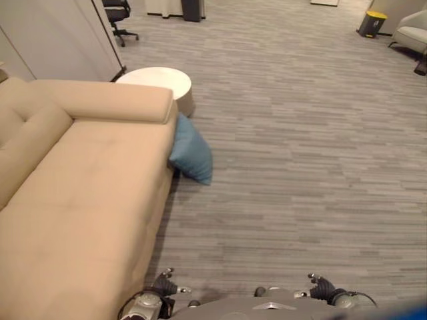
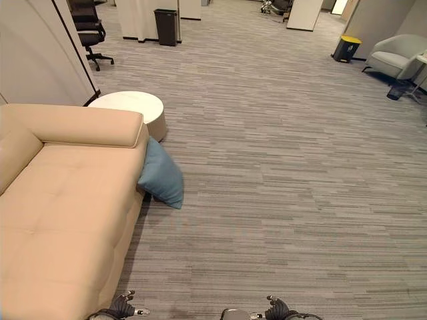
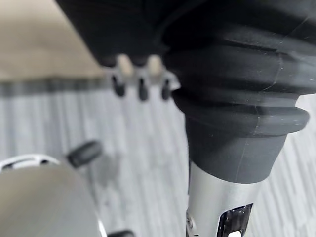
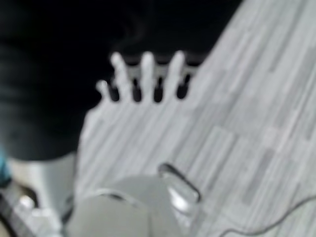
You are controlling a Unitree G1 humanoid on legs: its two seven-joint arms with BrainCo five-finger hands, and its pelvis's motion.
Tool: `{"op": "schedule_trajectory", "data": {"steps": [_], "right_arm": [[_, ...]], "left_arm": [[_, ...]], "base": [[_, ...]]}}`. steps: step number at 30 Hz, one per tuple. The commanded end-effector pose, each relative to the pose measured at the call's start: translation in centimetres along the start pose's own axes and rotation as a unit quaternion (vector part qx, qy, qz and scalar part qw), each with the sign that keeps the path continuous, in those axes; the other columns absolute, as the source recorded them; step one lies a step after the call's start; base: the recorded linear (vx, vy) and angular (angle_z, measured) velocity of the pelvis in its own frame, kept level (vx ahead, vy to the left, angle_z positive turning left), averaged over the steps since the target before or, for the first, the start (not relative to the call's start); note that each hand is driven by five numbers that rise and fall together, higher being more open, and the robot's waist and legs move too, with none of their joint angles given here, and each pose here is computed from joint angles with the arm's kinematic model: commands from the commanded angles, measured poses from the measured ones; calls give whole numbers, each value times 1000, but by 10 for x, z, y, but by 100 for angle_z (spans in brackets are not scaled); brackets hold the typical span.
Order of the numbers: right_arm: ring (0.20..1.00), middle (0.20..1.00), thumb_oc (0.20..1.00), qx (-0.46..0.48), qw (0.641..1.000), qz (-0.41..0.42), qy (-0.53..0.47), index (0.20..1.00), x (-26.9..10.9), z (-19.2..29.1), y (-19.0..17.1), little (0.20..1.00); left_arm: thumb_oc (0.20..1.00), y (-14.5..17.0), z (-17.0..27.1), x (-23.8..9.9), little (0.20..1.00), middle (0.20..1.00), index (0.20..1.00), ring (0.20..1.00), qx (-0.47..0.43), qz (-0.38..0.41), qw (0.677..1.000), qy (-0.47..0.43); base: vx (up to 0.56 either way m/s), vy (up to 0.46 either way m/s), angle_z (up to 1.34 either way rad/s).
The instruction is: Pick up all the scattered cushions and arrange them neatly on the sofa.
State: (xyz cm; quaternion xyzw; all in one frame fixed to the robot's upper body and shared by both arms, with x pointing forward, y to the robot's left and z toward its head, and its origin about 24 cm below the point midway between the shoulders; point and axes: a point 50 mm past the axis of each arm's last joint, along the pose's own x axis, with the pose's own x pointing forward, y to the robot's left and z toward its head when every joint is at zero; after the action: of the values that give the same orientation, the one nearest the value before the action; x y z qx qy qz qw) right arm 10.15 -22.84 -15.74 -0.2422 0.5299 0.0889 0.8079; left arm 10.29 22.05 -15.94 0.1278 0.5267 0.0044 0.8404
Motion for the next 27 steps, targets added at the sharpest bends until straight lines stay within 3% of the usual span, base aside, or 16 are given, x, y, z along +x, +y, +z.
{"op": "schedule_trajectory", "data": {"steps": [1,13,27], "right_arm": [[1000,1000,1000,-10,1000,1,-22,1000,4,18,-2,1000],[1000,1000,1000,12,1000,-15,-17,1000,3,13,-9,1000],[1000,1000,1000,-11,998,2,-56,1000,6,39,-1,1000]], "left_arm": [[1000,3,24,4,1000,1000,1000,1000,-13,5,999,-35],[1000,-3,36,6,1000,1000,1000,1000,-11,-4,999,-48],[1000,24,25,4,1000,1000,1000,1000,-37,38,998,-34]], "base": [[224,-113,12],[191,-130,38],[280,147,-28]]}}
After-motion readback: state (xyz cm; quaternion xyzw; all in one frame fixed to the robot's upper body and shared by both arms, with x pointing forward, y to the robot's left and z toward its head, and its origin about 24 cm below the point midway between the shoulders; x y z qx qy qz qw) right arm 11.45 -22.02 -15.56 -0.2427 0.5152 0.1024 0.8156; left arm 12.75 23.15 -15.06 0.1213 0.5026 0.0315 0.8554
